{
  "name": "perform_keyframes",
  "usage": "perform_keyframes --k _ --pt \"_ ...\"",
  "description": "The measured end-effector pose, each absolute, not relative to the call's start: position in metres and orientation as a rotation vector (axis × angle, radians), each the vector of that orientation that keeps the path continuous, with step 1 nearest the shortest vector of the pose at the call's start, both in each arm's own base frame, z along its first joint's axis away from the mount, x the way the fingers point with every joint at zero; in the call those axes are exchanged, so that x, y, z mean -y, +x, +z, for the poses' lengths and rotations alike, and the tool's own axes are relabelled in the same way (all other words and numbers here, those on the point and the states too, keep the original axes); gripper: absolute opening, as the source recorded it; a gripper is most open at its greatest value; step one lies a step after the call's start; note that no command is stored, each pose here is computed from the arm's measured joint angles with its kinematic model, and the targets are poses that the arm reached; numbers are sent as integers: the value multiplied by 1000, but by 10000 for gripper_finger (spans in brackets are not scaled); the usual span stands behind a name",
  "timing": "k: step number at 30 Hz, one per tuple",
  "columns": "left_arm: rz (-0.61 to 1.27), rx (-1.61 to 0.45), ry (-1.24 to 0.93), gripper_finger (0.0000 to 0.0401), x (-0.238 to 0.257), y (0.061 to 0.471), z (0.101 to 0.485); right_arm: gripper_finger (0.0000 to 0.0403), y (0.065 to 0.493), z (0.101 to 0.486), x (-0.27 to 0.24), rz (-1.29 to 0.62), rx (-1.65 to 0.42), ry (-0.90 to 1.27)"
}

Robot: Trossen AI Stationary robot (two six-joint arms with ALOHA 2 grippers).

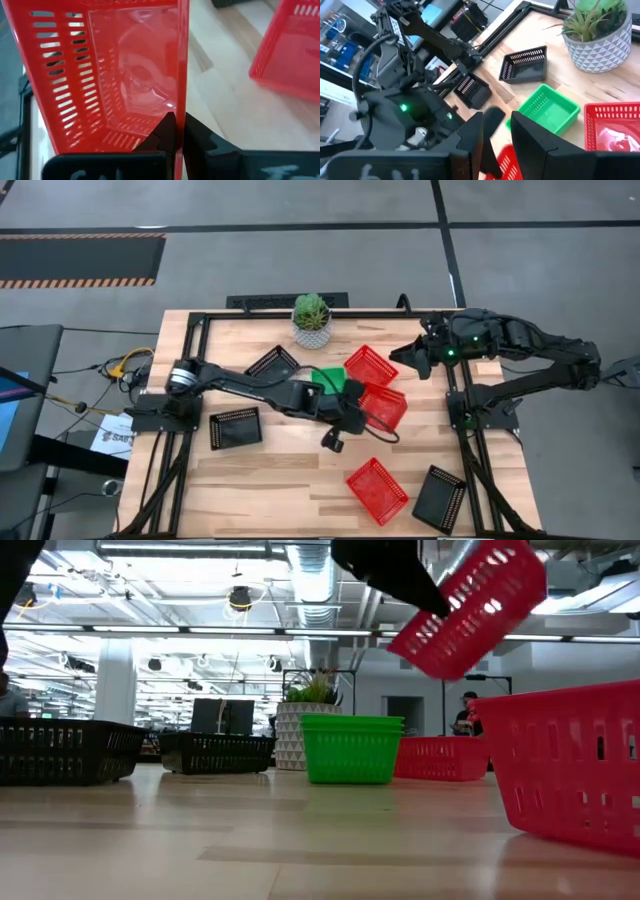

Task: Stack baskets by color
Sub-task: Stack the bottom left red bin on the top right red bin

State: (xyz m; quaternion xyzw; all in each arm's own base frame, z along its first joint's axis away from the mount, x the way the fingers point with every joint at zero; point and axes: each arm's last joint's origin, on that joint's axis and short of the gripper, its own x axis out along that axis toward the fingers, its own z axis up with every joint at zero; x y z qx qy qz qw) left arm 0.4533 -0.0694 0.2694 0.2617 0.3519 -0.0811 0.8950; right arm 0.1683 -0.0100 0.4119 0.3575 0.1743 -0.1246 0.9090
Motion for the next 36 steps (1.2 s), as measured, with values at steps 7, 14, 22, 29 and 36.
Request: perform_keyframes --k 7,14,22,29,36 --pt "-268 -756 531 0 78 482 251 123 167 409 8 -258 -391 734" --pt "-352 -875 603 0 84 494 218 123 167 409 8 -261 -399 734" --pt "-370 -895 687 4 83 494 214 123 166 408 8 -264 -408 734" --pt "-394 -876 702 83 84 495 214 123 166 407 8 -269 -423 733" --pt "-278 -938 693 168 80 493 225 123 160 396 8 -328 -533 770"
